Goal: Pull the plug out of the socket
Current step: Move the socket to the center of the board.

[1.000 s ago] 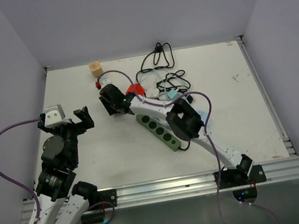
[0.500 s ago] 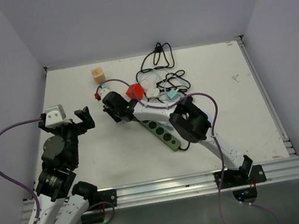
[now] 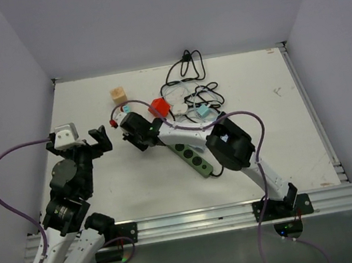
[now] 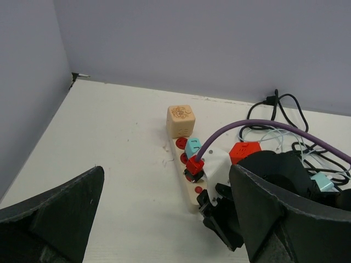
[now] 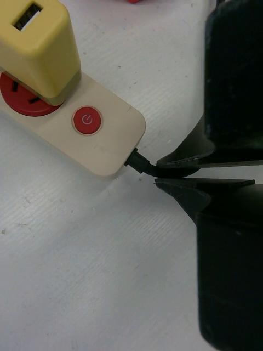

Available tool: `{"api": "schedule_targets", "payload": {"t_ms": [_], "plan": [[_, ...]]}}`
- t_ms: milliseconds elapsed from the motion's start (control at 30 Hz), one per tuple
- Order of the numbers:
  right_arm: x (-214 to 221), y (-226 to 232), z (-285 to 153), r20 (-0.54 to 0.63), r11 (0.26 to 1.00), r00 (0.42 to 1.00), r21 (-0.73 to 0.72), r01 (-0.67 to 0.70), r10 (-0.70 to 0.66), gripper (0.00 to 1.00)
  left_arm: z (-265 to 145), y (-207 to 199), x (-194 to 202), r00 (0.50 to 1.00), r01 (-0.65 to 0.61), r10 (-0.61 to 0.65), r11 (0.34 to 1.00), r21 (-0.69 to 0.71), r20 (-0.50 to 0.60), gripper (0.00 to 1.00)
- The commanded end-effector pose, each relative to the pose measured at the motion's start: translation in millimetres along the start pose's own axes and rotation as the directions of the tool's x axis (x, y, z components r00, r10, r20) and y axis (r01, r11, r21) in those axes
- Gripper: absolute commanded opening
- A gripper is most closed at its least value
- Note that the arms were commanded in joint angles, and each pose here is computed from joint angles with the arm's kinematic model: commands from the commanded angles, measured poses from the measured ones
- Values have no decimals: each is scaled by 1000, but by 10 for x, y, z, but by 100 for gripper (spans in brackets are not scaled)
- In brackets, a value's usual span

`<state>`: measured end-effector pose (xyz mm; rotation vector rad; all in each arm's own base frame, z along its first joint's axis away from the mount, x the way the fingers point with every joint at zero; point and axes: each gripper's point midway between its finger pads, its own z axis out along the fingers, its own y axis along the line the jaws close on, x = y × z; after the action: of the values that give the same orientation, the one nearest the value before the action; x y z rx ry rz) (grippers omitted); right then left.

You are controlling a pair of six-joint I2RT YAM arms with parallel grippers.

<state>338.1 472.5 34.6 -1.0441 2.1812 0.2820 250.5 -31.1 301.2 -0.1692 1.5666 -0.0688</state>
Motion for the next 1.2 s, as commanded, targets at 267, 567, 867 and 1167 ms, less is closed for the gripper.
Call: {"api": "schedule_targets", "payload": {"t_ms": [267,567,867,1167], "plan": [[-628,-174,-822,86,1000,996,-24,-1,3,0,28,16,29,1000,-7,7,1000,-17,-5,99],[-213,-152,-1254,42,997,999,-79,12,-9,0,48,-6,57,1000,-11,11,1000,-11,-15,100],[278,104,-1649,45,979,995,-179,98,-92,0,50,-10,61,1000,-12,11,1000,-9,-17,100],[673,399,-1838,46,945,984,-272,181,-175,0,54,-1,70,1000,-15,14,1000,-14,-19,100]]}}
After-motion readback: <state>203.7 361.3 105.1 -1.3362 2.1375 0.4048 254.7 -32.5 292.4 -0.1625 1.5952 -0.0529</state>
